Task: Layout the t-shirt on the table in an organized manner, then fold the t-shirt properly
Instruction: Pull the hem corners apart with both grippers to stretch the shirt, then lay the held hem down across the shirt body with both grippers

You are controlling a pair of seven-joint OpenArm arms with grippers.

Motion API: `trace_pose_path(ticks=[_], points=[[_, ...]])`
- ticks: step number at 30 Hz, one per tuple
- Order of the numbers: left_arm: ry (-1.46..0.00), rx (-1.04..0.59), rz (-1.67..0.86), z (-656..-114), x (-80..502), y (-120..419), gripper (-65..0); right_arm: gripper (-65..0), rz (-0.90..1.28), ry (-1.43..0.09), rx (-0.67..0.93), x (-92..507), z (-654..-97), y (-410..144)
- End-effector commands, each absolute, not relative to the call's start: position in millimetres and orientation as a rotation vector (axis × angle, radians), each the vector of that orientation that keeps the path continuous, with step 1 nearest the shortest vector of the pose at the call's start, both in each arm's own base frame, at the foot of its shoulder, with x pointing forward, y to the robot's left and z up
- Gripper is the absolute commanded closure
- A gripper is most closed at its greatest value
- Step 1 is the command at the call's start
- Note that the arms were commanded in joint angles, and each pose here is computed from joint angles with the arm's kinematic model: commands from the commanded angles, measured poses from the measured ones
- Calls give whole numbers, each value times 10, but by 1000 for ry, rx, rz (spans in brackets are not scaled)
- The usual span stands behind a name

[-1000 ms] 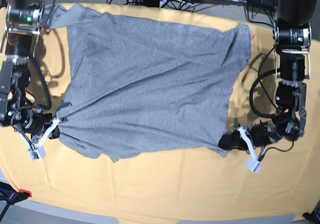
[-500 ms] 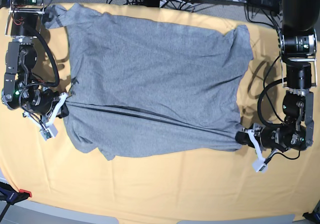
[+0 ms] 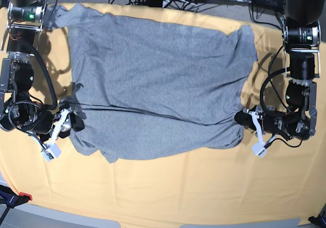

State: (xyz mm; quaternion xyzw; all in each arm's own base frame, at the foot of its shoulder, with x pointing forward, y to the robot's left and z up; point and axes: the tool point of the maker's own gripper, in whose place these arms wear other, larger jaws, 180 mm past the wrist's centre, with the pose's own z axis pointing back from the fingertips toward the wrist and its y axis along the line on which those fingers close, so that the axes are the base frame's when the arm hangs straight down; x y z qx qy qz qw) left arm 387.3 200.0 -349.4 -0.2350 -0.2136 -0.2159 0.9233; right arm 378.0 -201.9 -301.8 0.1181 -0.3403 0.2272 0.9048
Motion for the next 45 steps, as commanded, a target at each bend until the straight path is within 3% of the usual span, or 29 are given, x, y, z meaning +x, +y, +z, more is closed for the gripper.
trace_pose_path(ticks=[1, 6, 18, 20, 23, 27, 30, 33, 45], points=[[-496, -464, -448, -3318, 4002, 2068, 0, -347, 455, -757, 208, 3886, -2867, -2111], [-550, -474, -436, -3253, 4084, 2055, 0, -347, 339, -815, 98, 4020, -2875, -2342], [-556, -477, -439, -3246, 4090, 2045, 0, -297, 332, -879, 165, 3873, -3141, -2141], [-562, -478, -437, -3240, 4098, 2046, 0, -212, 370, -904, 188, 3889, -3110, -2046], [-563, -478, -438, -3237, 4099, 2049, 0, 0, 369, -908, 182, 3896, -3108, -2053], [-584, -564, -472, -3125, 4052, 1960, 0, 0, 370, -874, 134, 3875, -3160, -2140], [-559, -724, -487, -2958, 3899, 1807, 0, 0, 404, -832, 115, 3806, -3151, -2164], [-664, -909, -448, -2593, 3923, 1710, 0, 0, 490, -786, 72, 3715, -3077, -2150], [-668, -786, -418, -2491, 3862, 2263, 0, 0, 667, -738, -39, 3232, -2895, -2210]])
